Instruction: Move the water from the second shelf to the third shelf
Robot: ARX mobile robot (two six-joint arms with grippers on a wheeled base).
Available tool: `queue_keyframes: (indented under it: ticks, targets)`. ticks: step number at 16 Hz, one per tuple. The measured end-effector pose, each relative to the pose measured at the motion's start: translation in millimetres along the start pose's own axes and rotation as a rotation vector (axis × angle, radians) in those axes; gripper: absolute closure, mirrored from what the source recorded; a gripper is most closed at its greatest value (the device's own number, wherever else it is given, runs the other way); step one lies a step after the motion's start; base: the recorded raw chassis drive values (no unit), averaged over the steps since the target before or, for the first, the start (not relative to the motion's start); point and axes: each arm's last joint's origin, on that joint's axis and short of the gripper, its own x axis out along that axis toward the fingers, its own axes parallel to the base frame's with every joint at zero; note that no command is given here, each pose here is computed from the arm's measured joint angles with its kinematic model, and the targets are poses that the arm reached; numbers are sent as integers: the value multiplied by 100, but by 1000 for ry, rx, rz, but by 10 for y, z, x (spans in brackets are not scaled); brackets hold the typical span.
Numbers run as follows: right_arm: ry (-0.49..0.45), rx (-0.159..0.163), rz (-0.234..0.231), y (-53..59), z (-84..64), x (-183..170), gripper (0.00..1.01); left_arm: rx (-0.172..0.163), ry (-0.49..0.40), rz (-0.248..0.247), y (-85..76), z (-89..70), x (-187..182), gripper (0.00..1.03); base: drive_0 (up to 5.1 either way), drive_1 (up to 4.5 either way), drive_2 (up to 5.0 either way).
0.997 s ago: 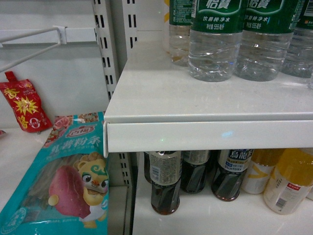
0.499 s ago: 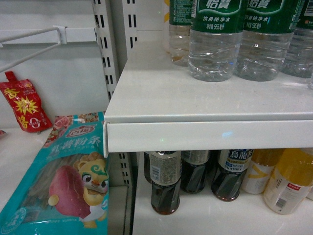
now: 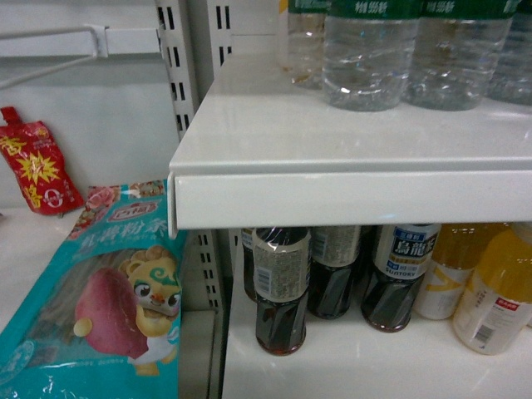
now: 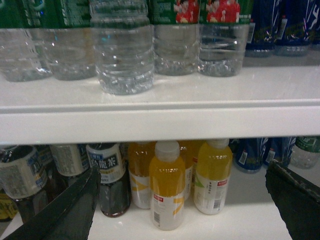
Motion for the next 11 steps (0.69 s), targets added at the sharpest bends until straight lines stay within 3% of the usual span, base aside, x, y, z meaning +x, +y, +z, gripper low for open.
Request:
queue_keyframes:
  ticks: [11]
  targets:
    - [5, 0, 0, 0, -6, 0, 3, 0, 5, 0, 0, -5, 0, 5, 0, 0, 0]
